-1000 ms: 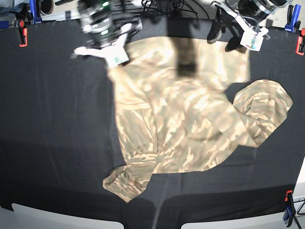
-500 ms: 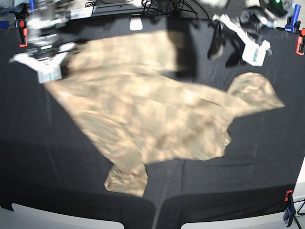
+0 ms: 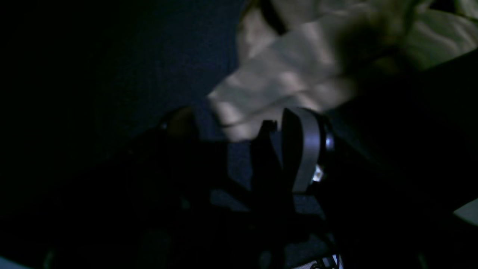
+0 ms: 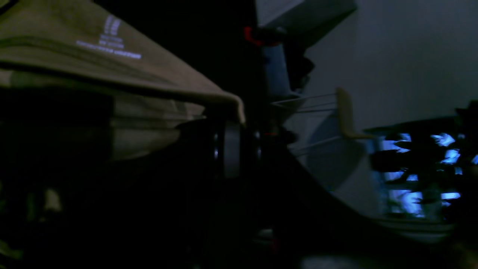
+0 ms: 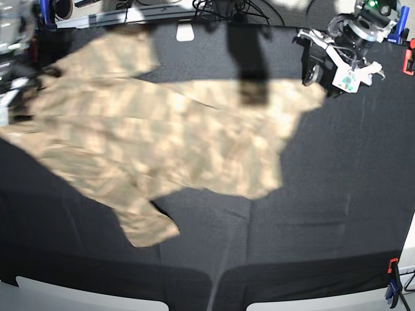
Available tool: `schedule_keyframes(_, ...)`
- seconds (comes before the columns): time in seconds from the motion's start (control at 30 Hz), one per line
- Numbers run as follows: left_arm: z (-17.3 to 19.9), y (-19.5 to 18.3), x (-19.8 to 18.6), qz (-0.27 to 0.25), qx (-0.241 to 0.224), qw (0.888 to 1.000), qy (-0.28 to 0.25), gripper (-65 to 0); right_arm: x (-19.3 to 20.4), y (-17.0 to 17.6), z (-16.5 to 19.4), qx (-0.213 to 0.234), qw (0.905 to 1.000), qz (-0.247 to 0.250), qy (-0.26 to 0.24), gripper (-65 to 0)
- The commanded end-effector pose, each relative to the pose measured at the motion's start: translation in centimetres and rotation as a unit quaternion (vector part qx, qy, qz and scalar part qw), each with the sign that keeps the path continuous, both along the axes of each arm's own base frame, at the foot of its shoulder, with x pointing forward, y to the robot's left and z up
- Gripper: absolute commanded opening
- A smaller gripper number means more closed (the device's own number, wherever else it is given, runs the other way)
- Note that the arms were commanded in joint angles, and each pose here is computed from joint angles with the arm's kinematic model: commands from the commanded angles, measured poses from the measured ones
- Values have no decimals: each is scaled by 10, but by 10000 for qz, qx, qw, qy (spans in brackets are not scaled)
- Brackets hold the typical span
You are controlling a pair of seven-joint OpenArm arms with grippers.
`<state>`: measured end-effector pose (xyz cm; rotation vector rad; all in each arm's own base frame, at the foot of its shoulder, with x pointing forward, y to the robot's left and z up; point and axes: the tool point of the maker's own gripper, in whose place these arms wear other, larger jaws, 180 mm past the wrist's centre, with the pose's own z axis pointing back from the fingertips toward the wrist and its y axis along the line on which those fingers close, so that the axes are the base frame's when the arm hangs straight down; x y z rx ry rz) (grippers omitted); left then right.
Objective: Layout the t-shirt on the table in an organized manner, then fold the t-shirt properly
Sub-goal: 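Lift the shirt with the right gripper and fling it across the table, then grasp the shirt's hem corner with the left gripper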
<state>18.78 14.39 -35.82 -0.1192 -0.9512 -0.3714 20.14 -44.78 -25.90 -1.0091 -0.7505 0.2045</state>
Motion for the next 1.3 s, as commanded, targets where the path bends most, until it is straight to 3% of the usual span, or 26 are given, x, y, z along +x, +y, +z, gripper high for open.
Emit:
schedule_keyframes(0.0,11,0,5,-4,-51,9998,-213,-305,4,-11,23,-333,9993,0,-140,-650)
schedule_keyframes(0.1,18,-2,11,-19,-110,9991,-414,-305,0,-28,33,-466,9988,-171,-54,-650)
schedule_keyframes(0.3,31,-1,36,-2,-101,9975,-696,-305,-9,-45,30,-314,9985,-455,-6,-650)
schedule_keyframes(0.43,56,-9,64,83,-716,9922,-1013,-305,-10,-45,29,-298,9984,-470,5,-650)
schedule_keyframes(0.53,78,-16,88,85,-1221,9853,-1192,-305,-9,-45,30,-310,9985,-452,-15,-490)
schedule_keyframes(0.6,92,-23,104,27,-1545,9805,-1218,-305,-10,-45,29,-306,9985,-464,-8,-420)
schedule_keyframes(0.77,110,-37,138,-206,-1921,9733,-1240,-305,-13,-45,27,-266,9982,-541,15,-412)
schedule_keyframes(0.93,65,-67,163,-467,-2111,9748,-554,-305,-6,-32,24,236,9985,-434,-244,-413)
schedule_keyframes(1.03,35,-94,174,-690,-2382,9687,59,-305,-1,-25,25,453,9976,-367,-364,-413)
schedule_keyframes(1.27,0,-134,210,-848,-2498,9616,759,-305,-2,-24,26,451,9976,-376,-360,-413)
